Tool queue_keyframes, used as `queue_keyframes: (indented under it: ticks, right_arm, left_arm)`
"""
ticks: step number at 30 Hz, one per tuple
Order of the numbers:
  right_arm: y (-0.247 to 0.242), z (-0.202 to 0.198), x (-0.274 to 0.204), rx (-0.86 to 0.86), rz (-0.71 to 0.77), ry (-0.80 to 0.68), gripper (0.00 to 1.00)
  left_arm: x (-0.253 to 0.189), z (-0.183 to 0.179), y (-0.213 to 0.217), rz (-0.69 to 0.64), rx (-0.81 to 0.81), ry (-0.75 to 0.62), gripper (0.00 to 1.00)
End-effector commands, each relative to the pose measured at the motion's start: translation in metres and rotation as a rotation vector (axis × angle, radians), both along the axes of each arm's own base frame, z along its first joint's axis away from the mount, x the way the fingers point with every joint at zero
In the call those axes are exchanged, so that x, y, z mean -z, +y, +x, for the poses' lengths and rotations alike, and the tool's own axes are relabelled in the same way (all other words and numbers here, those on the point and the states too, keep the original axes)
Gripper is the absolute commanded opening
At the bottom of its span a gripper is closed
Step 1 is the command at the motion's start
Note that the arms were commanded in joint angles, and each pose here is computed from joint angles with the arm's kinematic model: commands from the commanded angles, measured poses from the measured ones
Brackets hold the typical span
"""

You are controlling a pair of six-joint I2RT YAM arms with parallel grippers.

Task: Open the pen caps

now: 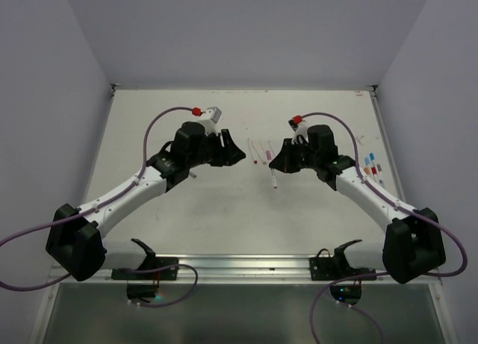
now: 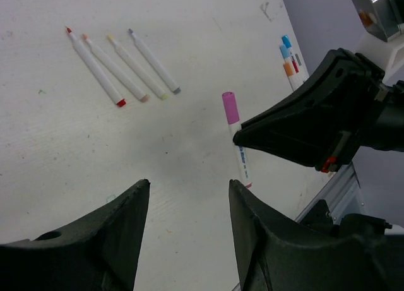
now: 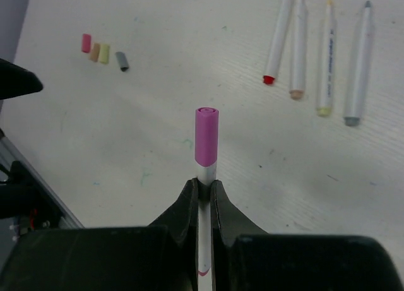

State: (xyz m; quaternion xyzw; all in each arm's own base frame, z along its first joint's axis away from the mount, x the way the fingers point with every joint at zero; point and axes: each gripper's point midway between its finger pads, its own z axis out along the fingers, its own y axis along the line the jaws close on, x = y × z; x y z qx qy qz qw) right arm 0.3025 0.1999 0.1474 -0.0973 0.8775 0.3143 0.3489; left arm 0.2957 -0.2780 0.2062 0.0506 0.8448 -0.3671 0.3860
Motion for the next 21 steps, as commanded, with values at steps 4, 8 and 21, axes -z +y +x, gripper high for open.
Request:
queue_keyframes:
  ticks: [4, 8, 21]
  right_arm:
    - [0.061, -0.013, -0.045, -0.174, 0.204, -0.094, 0.0]
    - [0.08, -0.02, -0.057, -0.227, 0.23, -0.105, 0.0]
    - [0.091, -0.026, -0.068, -0.25, 0.27, -0.124, 0.0]
  left_arm:
    - [-0.018, -0.002, -0.03, -0.135, 0.097, 0.034, 0.53]
    - [-0.018, 0.0, -0.037, -0.165, 0.113, 0.033, 0.52]
    - [-0.012, 0.004, -0.038, -0.159, 0.098, 0.041, 0.52]
